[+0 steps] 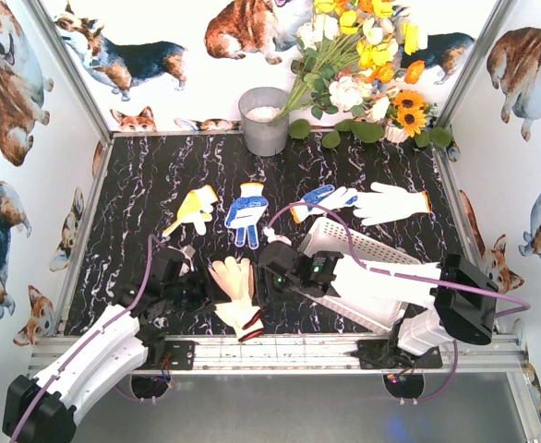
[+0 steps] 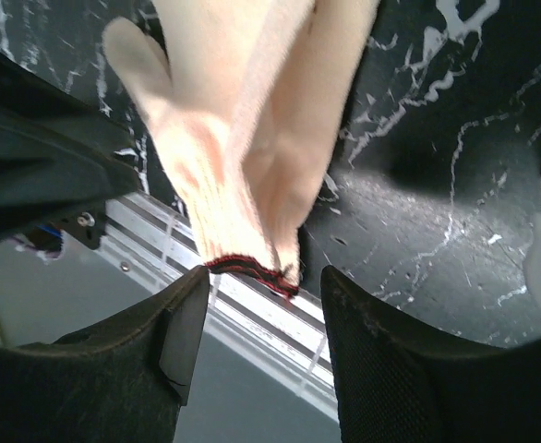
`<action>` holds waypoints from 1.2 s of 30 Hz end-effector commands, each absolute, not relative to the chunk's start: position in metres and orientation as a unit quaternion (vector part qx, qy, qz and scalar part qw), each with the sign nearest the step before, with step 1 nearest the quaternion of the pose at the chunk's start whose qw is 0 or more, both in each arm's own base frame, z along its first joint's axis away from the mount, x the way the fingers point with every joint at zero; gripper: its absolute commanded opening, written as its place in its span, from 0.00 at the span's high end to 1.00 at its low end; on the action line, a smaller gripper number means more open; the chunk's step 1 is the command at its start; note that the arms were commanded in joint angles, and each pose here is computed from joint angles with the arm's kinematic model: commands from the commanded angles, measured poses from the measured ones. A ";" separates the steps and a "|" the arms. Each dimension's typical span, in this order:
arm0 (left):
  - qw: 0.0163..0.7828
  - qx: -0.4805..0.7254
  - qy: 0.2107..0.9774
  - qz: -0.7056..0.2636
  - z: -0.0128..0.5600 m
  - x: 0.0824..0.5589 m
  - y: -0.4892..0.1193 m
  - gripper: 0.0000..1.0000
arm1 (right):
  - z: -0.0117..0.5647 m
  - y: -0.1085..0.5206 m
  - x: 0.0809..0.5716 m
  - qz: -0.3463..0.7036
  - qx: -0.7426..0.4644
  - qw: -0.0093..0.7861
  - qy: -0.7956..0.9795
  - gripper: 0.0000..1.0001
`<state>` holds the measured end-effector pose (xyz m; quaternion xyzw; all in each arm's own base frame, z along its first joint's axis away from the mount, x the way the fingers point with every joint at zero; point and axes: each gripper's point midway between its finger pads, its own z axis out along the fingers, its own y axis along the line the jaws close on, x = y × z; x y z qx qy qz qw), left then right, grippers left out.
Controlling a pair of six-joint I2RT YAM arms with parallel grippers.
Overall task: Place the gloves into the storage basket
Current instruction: Pair the glove with the glove.
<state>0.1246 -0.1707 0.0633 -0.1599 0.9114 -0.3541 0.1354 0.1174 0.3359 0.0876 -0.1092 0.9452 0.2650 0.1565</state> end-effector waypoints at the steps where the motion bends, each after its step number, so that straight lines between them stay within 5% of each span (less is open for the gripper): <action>1: 0.131 -0.163 0.899 -0.385 0.071 0.124 -0.179 0.49 | 0.102 0.360 0.127 0.333 -0.111 0.155 0.923 0.49; 25: 0.109 -0.167 0.902 -0.383 0.041 0.111 -0.182 0.57 | 0.066 0.377 0.118 0.344 -0.081 0.084 0.932 0.72; 36: 0.120 -0.172 0.916 -0.341 0.020 0.114 -0.171 0.56 | 0.070 0.380 0.106 0.353 -0.057 0.051 0.933 0.93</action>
